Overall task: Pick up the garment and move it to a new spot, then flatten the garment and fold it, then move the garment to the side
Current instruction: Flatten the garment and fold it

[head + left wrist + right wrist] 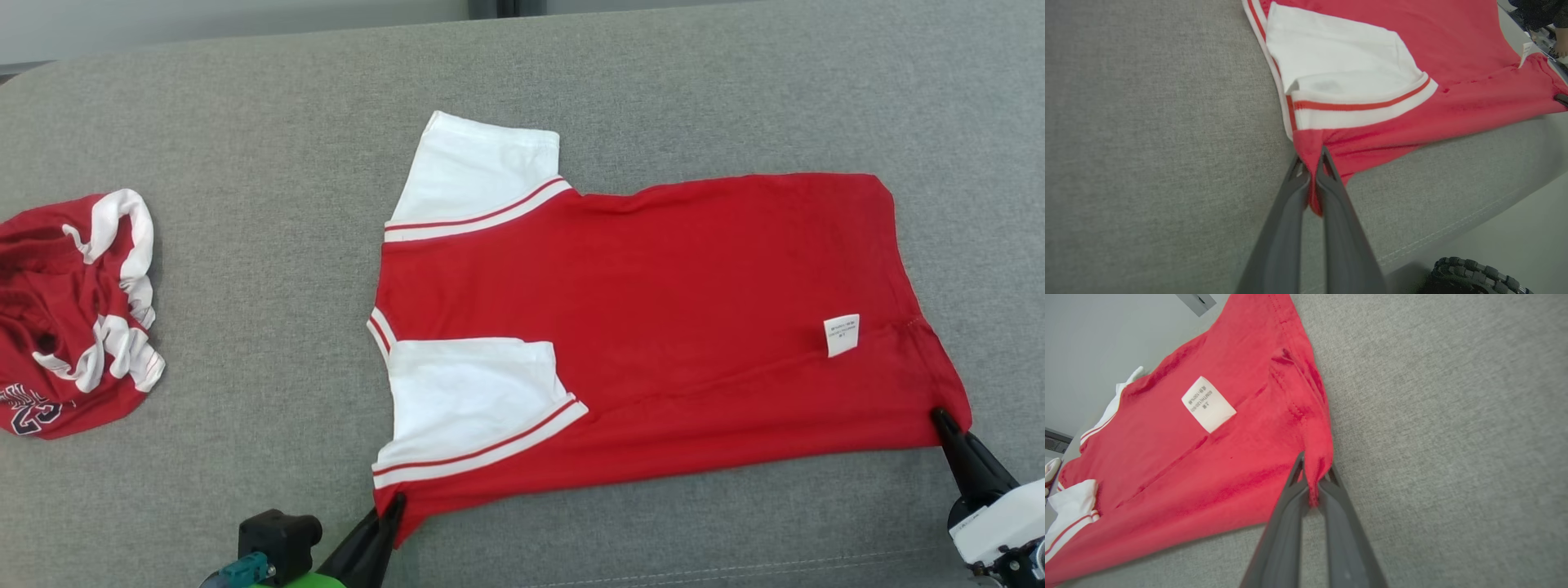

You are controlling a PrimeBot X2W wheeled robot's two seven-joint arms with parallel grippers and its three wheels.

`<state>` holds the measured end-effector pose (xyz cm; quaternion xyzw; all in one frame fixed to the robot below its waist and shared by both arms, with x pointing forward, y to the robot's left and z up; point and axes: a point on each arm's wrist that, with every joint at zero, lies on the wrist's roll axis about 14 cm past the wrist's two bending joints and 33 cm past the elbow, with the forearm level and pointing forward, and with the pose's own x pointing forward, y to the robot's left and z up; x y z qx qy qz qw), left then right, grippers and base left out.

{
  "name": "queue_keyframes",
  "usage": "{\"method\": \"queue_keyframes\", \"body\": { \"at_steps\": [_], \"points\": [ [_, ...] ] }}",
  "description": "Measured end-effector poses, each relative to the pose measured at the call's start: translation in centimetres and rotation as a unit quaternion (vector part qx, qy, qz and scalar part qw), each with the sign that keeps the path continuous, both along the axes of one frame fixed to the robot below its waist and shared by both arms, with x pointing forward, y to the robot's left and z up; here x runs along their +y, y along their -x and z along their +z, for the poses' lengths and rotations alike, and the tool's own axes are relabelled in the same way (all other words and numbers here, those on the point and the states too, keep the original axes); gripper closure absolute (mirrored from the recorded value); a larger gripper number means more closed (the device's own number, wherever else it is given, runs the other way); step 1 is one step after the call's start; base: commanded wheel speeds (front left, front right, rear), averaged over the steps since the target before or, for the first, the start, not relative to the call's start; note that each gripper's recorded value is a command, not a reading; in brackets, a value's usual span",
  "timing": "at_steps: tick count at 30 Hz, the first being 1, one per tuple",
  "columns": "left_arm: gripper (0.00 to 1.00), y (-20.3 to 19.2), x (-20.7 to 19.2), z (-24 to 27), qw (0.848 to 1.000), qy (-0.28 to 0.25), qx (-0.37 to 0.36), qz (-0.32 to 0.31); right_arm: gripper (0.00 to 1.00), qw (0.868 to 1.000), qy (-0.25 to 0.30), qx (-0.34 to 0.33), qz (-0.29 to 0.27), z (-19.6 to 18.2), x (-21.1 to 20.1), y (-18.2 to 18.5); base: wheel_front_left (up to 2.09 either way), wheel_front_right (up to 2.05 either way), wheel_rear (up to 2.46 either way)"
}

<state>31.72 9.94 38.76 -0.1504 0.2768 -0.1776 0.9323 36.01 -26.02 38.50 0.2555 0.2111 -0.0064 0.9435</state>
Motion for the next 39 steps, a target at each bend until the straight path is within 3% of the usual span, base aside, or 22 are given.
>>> {"method": "queue_keyframes", "body": {
  "at_steps": [3, 4, 5, 6, 7, 8, 9, 16, 22, 33, 39],
  "points": [
    [1.0, 0.7, -0.2, -0.5, 1.0, -0.001, 0.027, -0.007, 1.0, 1.0, 0.006, 0.0, 0.001, 0.0, -0.1, 0.3, 0.0, 0.0, 0.0],
    [1.0, 0.7, -0.2, -0.6, 0.999, -0.002, 0.031, -0.006, 0.68, 1.0, 0.008, 0.001, 0.002, -0.1, -0.1, 0.4, 0.0, 0.0, 0.0],
    [1.0, 0.7, -0.2, -0.5, 0.999, -0.004, 0.032, -0.007, 0.55, 1.0, 0.009, 0.002, 0.003, -0.1, -0.1, 0.5, 0.0, 0.0, 0.0],
    [1.0, 0.7, -0.1, -0.5, 0.999, -0.005, 0.031, -0.004, 0.1, 1.0, 0.01, 0.002, 0.002, -0.2, -0.2, 0.5, 0.0, 0.0, 0.0],
    [0.76, 0.7, -0.1, -0.4, 0.999, -0.006, 0.031, -0.004, 0.0, 1.0, 0.011, 0.003, 0.002, -0.2, -0.2, 0.6, 0.0, 0.0, 0.0],
    [0.04, 0.7, 0.0, -0.4, 1.0, -0.008, 0.031, -0.001, 0.0, 1.0, 0.011, 0.005, 0.002, -0.3, -0.2, 0.7, 0.0, 0.0, 0.0],
    [0.0, 0.7, 0.1, -0.3, 1.0, -0.009, 0.03, 0.001, 0.0, 1.0, 0.011, 0.005, 0.0, -0.2, -0.3, 0.8, 0.0, 0.0, 0.0],
    [0.0, -0.3, 1.8, 0.5, 0.998, 0.006, 0.03, 0.05, 0.0, 0.999, 0.026, -0.038, -0.027, 2.4, -2.6, 0.0, 0.0, 0.0, 0.0],
    [0.0, -4.2, 3.4, 5.0, 0.996, 0.01, -0.047, 0.075, 0.0, 0.993, 0.046, -0.103, -0.029, 5.2, -2.1, -1.8, 0.0, 0.0, 0.0],
    [0.0, -18.4, 3.8, 13.9, 0.981, -0.09, -0.171, -0.026, 0.0, 0.989, 0.043, -0.142, 0.014, 5.5, 1.8, -6.7, 0.0, 0.0, 0.0],
    [0.0, -24.1, 1.4, 12.8, 0.985, -0.098, -0.116, -0.086, 0.0, 0.989, 0.04, -0.142, 0.023, 4.3, 3.1, -8.6, 0.0, 0.0, 0.0]
  ]
}}
